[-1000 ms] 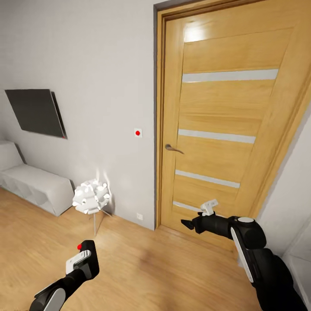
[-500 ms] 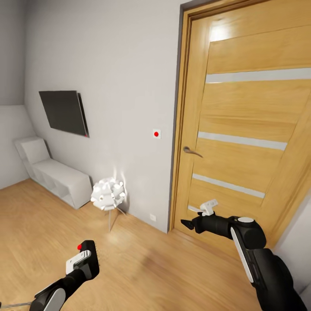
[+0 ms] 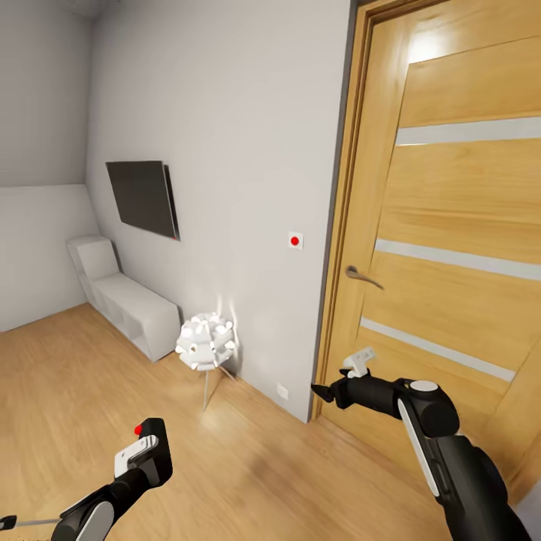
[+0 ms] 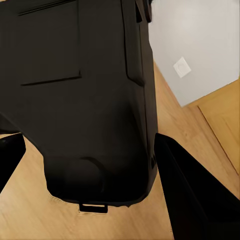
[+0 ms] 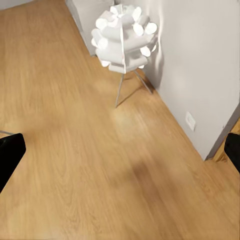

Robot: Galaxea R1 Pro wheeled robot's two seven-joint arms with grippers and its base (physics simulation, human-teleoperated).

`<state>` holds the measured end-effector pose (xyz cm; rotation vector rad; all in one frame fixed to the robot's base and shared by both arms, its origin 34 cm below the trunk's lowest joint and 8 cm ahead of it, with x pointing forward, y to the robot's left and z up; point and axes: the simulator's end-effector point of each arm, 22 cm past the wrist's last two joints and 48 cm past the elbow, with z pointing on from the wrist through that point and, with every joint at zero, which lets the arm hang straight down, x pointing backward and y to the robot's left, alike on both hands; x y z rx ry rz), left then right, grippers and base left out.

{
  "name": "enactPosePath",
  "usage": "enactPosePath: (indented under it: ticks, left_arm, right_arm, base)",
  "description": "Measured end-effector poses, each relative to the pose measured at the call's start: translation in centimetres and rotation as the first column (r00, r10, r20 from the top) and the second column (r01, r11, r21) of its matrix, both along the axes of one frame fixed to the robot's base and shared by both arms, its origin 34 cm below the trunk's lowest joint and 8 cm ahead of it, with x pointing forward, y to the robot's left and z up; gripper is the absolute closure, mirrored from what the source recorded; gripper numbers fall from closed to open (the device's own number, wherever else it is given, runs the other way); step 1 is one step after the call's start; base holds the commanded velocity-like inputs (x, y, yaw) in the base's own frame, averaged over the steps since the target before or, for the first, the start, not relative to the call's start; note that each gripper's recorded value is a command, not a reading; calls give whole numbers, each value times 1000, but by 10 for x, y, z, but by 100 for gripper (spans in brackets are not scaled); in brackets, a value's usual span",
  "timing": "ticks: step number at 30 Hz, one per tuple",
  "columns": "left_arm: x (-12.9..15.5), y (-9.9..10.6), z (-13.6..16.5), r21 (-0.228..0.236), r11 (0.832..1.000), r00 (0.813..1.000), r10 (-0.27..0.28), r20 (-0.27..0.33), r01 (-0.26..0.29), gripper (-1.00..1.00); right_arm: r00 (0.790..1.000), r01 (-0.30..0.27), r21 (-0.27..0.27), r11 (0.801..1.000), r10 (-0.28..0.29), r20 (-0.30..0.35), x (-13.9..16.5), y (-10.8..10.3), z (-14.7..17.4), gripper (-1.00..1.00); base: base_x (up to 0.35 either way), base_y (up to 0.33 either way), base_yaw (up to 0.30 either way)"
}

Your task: Attach the digital camera to the camera tripod in the bedroom.

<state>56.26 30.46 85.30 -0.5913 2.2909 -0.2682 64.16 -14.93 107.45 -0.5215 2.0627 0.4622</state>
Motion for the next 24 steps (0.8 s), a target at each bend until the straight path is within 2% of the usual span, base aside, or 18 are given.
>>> enactPosePath:
  ticks: [14, 24]
  left_arm:
    - [1, 0, 4, 0, 1000, 1000, 1, 9, -1, 100]
    - [2, 0, 7, 0, 1000, 1000, 1, 15, -1, 100]
  right_arm:
    - [1000, -18, -6, 1000, 18, 14, -3, 7, 4, -100]
    - [1000, -20, -7, 1000, 20, 17, -4, 7, 5, -100]
  base:
    - [260, -185, 253]
    - [88, -55, 261]
